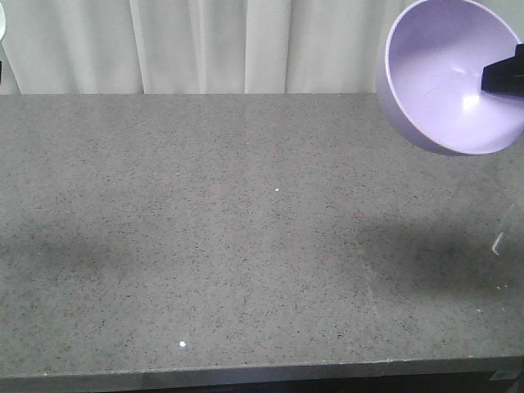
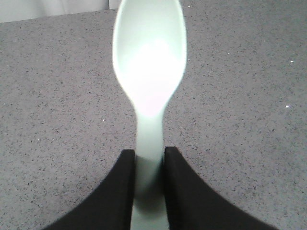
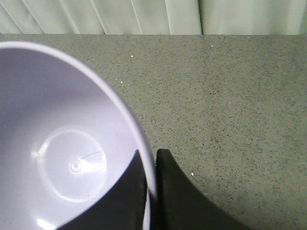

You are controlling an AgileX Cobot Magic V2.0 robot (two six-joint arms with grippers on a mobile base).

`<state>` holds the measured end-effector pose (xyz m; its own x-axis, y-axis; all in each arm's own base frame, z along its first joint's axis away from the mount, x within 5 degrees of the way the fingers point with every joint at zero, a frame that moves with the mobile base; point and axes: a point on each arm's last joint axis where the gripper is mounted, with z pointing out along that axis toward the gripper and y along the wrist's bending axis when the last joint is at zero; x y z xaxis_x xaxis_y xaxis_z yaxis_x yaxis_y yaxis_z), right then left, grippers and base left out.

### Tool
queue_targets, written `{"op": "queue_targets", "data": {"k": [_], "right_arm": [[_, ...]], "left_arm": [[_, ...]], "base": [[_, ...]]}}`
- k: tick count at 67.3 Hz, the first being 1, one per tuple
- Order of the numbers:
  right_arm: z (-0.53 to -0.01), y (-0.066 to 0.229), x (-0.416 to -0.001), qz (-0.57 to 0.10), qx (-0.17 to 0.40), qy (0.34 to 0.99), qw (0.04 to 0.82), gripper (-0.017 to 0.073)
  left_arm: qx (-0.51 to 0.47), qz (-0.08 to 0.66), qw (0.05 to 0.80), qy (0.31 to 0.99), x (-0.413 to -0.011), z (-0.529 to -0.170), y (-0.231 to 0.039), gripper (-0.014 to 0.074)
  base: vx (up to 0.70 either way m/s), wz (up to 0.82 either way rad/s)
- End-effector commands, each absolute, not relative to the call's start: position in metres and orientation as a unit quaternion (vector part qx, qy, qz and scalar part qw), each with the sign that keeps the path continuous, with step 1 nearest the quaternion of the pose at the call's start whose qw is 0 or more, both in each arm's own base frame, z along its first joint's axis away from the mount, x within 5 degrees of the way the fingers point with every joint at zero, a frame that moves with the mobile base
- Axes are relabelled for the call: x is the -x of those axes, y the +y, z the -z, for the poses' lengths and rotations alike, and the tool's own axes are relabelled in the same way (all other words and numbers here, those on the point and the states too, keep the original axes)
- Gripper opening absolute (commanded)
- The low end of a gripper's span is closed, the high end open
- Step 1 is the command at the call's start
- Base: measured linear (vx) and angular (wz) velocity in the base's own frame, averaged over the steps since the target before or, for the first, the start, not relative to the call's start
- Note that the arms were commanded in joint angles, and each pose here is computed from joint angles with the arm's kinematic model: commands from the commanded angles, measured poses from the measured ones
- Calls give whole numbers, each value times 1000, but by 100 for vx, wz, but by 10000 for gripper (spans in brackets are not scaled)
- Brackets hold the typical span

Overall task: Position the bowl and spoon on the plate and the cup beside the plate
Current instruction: 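Close the left gripper on the spoon handle and right gripper on bowl rim, lift both, then drive the base, holding spoon and bowl, toward the counter with the plate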

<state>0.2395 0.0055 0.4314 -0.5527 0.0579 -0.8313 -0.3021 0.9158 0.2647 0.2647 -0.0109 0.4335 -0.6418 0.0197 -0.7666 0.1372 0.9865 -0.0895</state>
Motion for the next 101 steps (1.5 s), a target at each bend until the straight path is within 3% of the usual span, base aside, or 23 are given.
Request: {"op": "queue_targets", "data": {"k": [1, 101], "right_arm": [[-450, 7, -233, -199, 66, 834, 510, -6], [-450, 7, -233, -199, 66, 834, 510, -6]], "left_arm": [[-41, 78, 467, 880, -259, -451, -13, -8], [-41, 78, 467, 880, -259, -451, -13, -8]], "base": [[-2, -12], [-1, -28]]}}
